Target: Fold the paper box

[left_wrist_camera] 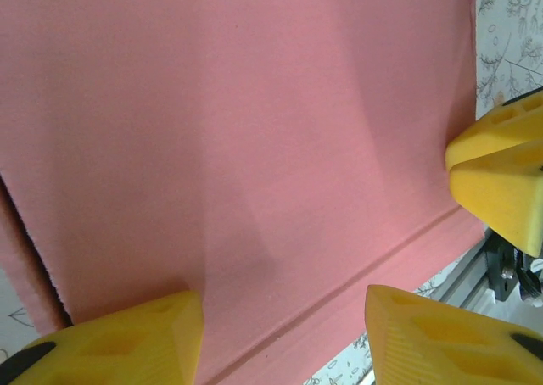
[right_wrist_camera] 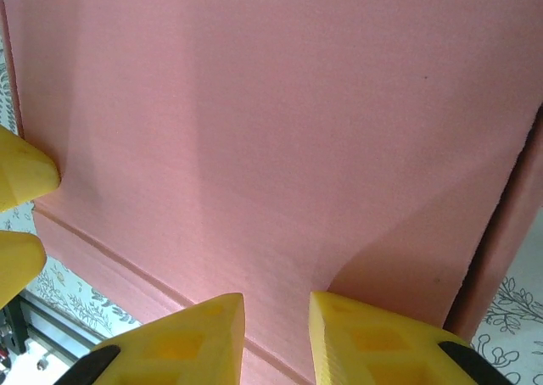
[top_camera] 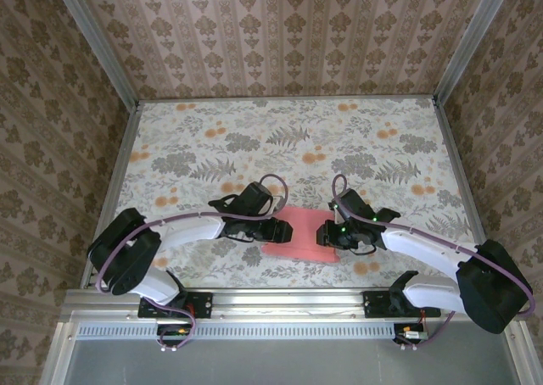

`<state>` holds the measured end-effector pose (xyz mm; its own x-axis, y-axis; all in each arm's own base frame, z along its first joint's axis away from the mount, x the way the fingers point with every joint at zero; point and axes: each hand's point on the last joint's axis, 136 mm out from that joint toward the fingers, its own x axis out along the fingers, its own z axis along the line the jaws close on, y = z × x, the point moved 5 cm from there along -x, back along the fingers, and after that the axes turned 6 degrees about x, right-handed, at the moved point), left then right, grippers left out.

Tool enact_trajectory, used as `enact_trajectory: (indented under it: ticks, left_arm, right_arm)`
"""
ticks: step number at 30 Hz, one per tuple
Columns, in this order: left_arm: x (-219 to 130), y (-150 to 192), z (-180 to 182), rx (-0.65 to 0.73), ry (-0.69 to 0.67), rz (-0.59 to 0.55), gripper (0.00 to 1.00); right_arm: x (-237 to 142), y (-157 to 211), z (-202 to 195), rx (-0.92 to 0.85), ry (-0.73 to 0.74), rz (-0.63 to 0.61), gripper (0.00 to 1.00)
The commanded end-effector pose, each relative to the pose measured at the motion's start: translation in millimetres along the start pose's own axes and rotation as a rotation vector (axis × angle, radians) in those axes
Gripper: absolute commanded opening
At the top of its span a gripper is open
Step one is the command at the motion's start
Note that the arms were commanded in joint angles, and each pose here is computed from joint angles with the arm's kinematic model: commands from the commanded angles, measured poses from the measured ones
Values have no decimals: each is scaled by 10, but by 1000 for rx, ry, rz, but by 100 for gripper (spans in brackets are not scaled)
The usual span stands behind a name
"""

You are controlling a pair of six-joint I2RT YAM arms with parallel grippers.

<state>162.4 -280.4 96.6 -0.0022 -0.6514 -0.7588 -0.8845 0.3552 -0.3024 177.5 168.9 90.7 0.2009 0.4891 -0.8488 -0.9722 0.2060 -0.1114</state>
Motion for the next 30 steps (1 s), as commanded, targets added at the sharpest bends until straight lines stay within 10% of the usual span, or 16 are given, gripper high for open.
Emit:
enact_trajectory:
  ticks: [1, 14, 17, 20, 25, 30]
  left_arm:
    - [49, -52, 134, -19, -92, -13, 53]
    - [-93, -503, 124, 64, -87, -166, 56]
    - [-250, -521, 18, 113, -48, -215, 70]
    - [-408, -444, 5, 151, -46, -239, 100]
    - [-644, -305, 199, 101, -57, -282, 100]
    - [-736, -248, 350, 83, -29, -295, 100]
  right_arm:
    - [63, -46, -68, 33, 34, -38, 29]
    - [-45, -361, 279, 22, -86, -182, 35]
    - [-217, -360, 333, -35, -98, -213, 40]
    - [-363, -311, 274, -51, -77, -228, 55]
    - [-483, -178, 168, -14, -94, -213, 100]
    - [-473, -53, 51, 12, -105, -198, 100]
